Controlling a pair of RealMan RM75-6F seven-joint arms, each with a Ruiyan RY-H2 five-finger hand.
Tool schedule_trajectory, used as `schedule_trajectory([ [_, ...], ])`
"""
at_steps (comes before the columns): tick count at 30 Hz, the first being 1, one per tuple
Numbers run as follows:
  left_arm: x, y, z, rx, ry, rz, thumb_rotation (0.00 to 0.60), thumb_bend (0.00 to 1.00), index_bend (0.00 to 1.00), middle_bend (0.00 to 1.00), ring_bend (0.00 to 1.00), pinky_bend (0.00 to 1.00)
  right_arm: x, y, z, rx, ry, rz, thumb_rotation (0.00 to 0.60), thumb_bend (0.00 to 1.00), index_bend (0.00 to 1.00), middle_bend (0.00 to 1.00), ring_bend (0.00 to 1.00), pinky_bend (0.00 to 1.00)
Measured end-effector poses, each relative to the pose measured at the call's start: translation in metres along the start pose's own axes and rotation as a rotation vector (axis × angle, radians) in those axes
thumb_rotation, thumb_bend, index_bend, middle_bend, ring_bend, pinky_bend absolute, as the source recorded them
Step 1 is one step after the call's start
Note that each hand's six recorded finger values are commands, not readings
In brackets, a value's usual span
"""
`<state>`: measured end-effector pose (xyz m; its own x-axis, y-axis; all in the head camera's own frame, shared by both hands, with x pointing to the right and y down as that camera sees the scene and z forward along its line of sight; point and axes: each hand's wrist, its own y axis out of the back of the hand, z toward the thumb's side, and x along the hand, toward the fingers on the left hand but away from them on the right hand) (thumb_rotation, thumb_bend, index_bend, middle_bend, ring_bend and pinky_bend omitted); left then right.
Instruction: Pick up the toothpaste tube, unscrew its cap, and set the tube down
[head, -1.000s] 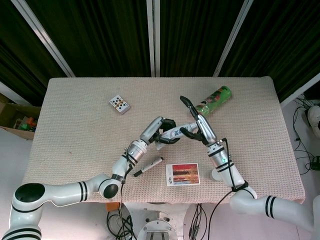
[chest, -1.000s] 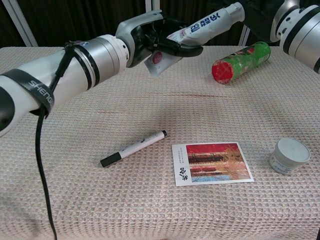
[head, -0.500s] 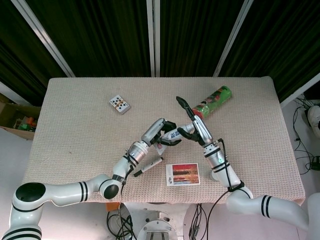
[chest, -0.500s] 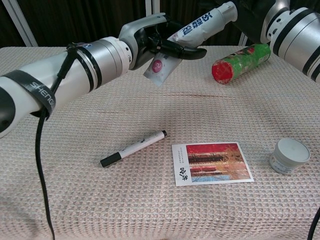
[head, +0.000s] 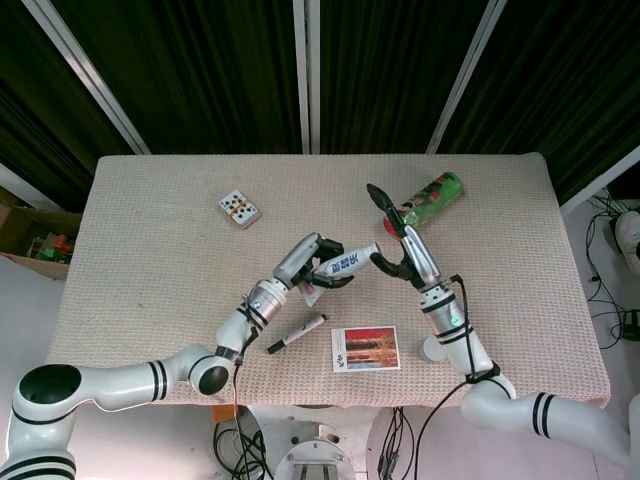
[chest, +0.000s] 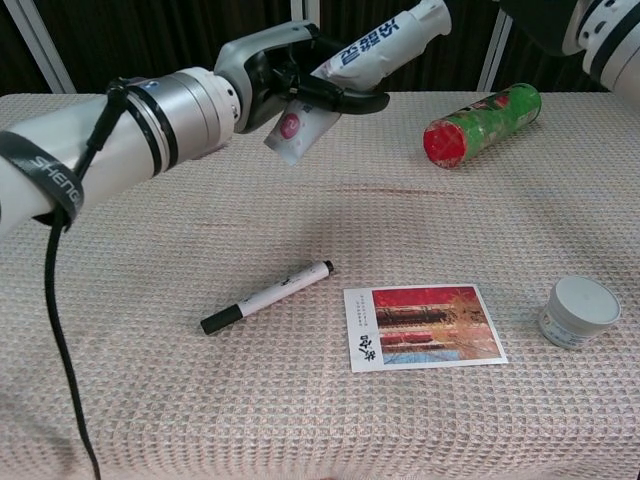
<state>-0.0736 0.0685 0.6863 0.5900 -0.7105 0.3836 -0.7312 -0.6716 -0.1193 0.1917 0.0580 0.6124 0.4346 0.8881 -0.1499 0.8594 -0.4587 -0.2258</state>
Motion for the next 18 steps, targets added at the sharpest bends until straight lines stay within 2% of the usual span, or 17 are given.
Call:
schedule_trajectory([
  [5,-0.017,0.037,-0.022,0.104,0.065,0.028,0.6,0.31,0.87,0.87,0.77,0.8,0.015,0.051,0.007,0.094,0.005,-0.096,0.147,0.01,0.0,0.0,0.0,0.0],
  [8,-0.031,0.062,-0.041,0.206,0.123,0.035,0.6,0.31,0.87,0.87,0.77,0.8,0.031,0.081,0.007,0.163,-0.013,-0.158,0.149,0.01,0.0,0.0,0.0,0.0],
  [10,-0.042,0.075,-0.054,0.29,0.163,0.027,0.6,0.31,0.87,0.87,0.77,0.8,0.043,0.097,0.005,0.201,-0.027,-0.191,0.149,0.01,0.0,0.0,0.0,0.0],
  [14,-0.061,0.086,-0.074,0.43,0.23,-0.018,0.6,0.3,0.86,0.86,0.77,0.79,0.06,0.108,-0.001,0.23,-0.054,-0.22,0.148,0.01,0.0,0.0,0.0,0.0],
  [16,-0.067,0.085,-0.083,0.488,0.254,-0.051,0.6,0.26,0.78,0.8,0.71,0.74,0.064,0.11,-0.005,0.23,-0.065,-0.228,0.149,0.01,0.0,0.0,0.0,0.0],
  [18,-0.072,0.081,-0.09,0.539,0.269,-0.093,0.6,0.19,0.53,0.59,0.52,0.59,0.066,0.11,-0.009,0.225,-0.073,-0.232,0.149,0.01,0.0,0.0,0.0,0.0],
])
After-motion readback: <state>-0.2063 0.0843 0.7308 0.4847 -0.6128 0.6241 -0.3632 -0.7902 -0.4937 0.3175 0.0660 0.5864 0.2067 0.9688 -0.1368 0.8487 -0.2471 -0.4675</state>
